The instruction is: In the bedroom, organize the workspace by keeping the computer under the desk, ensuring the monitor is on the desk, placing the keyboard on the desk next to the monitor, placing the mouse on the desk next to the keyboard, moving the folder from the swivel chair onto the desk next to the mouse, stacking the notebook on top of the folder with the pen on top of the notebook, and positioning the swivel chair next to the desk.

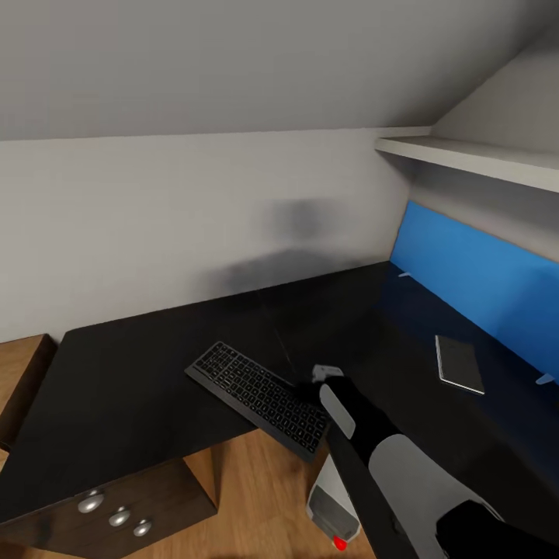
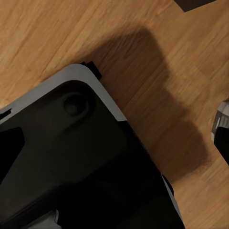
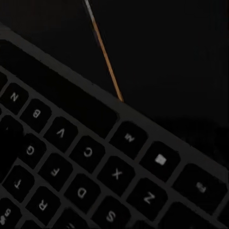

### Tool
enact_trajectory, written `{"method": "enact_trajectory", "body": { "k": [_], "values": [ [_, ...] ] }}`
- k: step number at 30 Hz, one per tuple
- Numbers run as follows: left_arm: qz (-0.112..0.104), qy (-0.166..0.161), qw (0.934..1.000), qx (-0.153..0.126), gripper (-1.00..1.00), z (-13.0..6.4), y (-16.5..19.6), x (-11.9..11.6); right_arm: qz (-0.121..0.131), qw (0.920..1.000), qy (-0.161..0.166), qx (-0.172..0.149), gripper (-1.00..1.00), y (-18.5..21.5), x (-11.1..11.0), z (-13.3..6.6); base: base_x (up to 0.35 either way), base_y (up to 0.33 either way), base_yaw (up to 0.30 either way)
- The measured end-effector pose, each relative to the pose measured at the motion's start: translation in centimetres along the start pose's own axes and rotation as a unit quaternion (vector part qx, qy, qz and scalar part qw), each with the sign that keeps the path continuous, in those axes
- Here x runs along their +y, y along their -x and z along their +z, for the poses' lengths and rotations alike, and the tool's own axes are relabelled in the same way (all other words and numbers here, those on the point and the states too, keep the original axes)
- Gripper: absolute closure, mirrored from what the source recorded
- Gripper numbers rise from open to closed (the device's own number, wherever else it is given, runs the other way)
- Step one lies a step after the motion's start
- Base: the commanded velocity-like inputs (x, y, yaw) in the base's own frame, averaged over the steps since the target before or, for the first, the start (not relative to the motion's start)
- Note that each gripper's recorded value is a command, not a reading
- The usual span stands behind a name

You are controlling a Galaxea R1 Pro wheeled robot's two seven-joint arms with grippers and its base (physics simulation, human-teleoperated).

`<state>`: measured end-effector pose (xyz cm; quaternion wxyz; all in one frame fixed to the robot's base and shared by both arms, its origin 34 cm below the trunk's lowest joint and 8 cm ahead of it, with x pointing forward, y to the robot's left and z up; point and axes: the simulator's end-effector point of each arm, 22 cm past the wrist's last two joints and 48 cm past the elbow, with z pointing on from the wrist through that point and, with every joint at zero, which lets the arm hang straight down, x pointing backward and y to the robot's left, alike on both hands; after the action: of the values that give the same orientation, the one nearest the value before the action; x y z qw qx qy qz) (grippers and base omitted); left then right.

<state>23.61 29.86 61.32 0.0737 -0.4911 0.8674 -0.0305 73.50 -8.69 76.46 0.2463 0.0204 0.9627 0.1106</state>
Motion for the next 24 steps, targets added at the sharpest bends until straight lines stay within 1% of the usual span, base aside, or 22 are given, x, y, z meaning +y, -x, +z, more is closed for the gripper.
{"method": "enact_trajectory", "body": {
  "k": [4,9,15,24],
  "values": [
    [0.0,0.002,1.0,0.0,-1.0,0.0,0.0,0.2,0.001,0.9999,-0.01,0.002,-1.0,-0.1,-1.5,0.2,0.009,0.0,0.0],
    [0.002,0.002,1.0,0.001,-1.0,0.0,-0.2,0.2,0.002,0.9999,-0.017,0.002,-1.0,0.0,-2.4,0.2,0.133,-0.024,0.0],
    [0.002,0.003,1.0,0.001,-1.0,0.1,-0.2,0.3,0.002,0.9998,-0.019,0.002,-1.0,0.2,-2.8,0.2,0.083,-0.015,0.0],
    [0.0,0.003,1.0,0.001,-1.0,0.1,-0.1,0.3,0.005,0.9998,-0.019,0.006,-1.0,0.1,-2.9,0.3,0.017,-0.003,0.0]
  ]
}}
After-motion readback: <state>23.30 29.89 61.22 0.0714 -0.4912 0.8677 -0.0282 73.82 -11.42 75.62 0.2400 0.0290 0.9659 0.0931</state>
